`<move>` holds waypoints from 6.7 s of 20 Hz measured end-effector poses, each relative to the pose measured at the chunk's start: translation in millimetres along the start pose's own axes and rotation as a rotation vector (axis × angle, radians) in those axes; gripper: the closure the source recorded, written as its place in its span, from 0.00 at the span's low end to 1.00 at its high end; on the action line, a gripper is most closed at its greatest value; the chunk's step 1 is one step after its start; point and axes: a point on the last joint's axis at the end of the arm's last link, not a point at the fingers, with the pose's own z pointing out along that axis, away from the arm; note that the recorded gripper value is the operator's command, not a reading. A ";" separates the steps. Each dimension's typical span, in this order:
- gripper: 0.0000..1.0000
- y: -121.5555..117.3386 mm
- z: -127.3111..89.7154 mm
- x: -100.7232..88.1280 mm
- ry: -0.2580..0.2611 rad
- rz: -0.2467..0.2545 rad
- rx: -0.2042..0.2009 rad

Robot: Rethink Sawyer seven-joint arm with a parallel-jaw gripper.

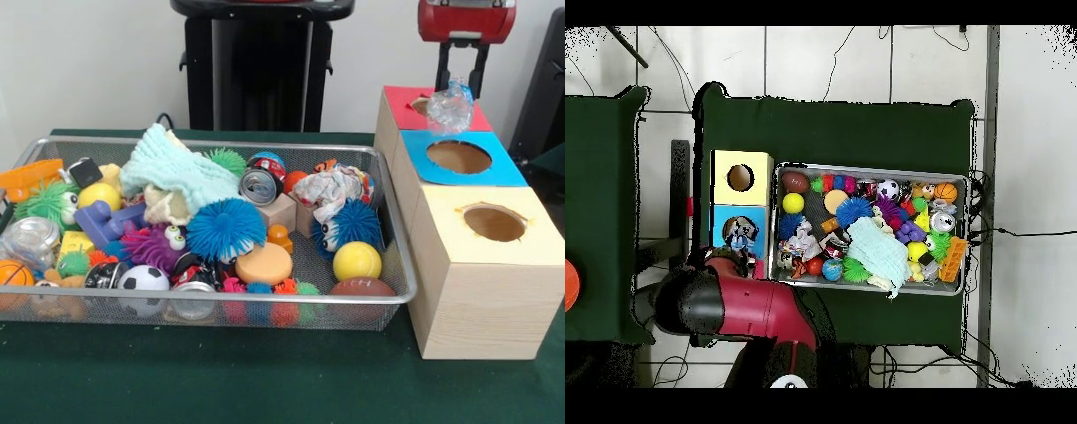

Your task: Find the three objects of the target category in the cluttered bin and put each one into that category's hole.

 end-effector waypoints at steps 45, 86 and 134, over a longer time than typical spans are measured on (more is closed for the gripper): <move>1.00 -1.1 25.1 10.3 0.050 0.065 0.014; 1.00 21.4 -0.4 4.7 0.023 0.103 0.022; 1.00 8.4 28.2 -40.9 0.006 0.145 0.032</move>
